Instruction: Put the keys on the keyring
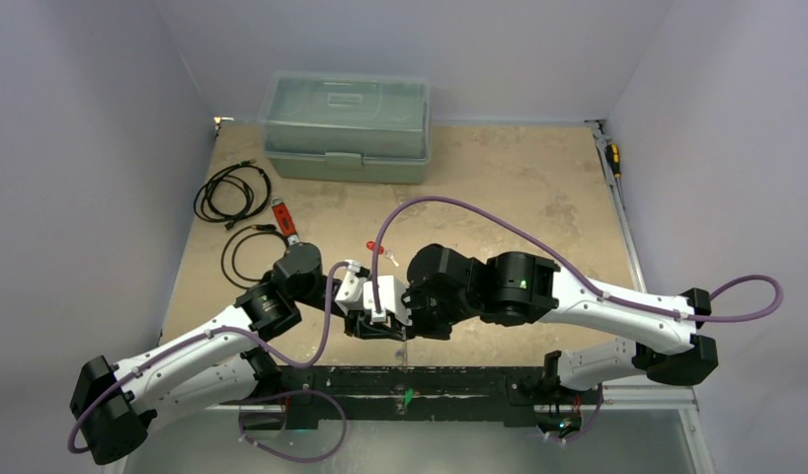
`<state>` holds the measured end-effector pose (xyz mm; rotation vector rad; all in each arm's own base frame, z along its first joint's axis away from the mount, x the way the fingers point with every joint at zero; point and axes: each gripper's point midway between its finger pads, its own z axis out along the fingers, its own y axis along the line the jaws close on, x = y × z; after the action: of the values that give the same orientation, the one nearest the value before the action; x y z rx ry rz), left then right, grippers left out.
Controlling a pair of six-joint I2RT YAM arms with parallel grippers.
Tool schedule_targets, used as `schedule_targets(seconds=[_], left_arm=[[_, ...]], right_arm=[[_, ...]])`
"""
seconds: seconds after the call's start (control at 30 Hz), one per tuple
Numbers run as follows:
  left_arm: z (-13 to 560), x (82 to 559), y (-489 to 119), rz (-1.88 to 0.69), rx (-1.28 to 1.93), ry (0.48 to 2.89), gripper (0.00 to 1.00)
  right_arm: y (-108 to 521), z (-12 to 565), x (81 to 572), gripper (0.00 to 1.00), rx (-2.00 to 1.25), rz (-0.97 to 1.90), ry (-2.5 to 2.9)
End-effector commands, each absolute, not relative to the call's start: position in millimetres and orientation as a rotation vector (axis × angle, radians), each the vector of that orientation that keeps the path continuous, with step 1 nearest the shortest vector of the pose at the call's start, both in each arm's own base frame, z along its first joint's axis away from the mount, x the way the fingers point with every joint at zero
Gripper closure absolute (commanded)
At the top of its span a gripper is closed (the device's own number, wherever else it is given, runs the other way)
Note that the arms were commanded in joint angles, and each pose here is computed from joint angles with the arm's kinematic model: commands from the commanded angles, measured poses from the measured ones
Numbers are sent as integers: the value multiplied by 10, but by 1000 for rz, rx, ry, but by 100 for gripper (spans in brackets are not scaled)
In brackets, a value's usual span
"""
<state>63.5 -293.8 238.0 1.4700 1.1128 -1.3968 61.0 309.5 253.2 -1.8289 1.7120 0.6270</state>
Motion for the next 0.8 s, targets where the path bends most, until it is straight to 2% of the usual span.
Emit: schedule_targets(seconds=[0.0, 0.13, 0.2, 0.27, 0.5, 0.73, 0.77], left_arm=[[2497, 556, -2967, -1420, 1496, 1058, 70], [2487, 545, -2967, -1424, 1500, 1061, 83], [2486, 549, -2968, -1421, 1498, 1063, 95], [2494, 554, -2970, -1418, 1496, 1064, 100], [2564, 560, -2956, -1400, 1482, 1045, 100], [2659, 675, -2913, -1276, 1430, 1021, 100], [2677, 692, -2902, -1255, 1421, 1014, 100]], right_arm=[[3249, 2804, 649, 100, -1762, 667, 1614], [3245, 2838, 646, 100, -1755, 671, 1603], [3245, 2842, 645, 100, -1752, 671, 1601], [3243, 2844, 649, 100, -1750, 671, 1599], [3261, 2875, 661, 100, -1728, 676, 1585], [3310, 2946, 781, 100, -1642, 641, 1587], [3317, 2963, 804, 97, -1622, 636, 1590]])
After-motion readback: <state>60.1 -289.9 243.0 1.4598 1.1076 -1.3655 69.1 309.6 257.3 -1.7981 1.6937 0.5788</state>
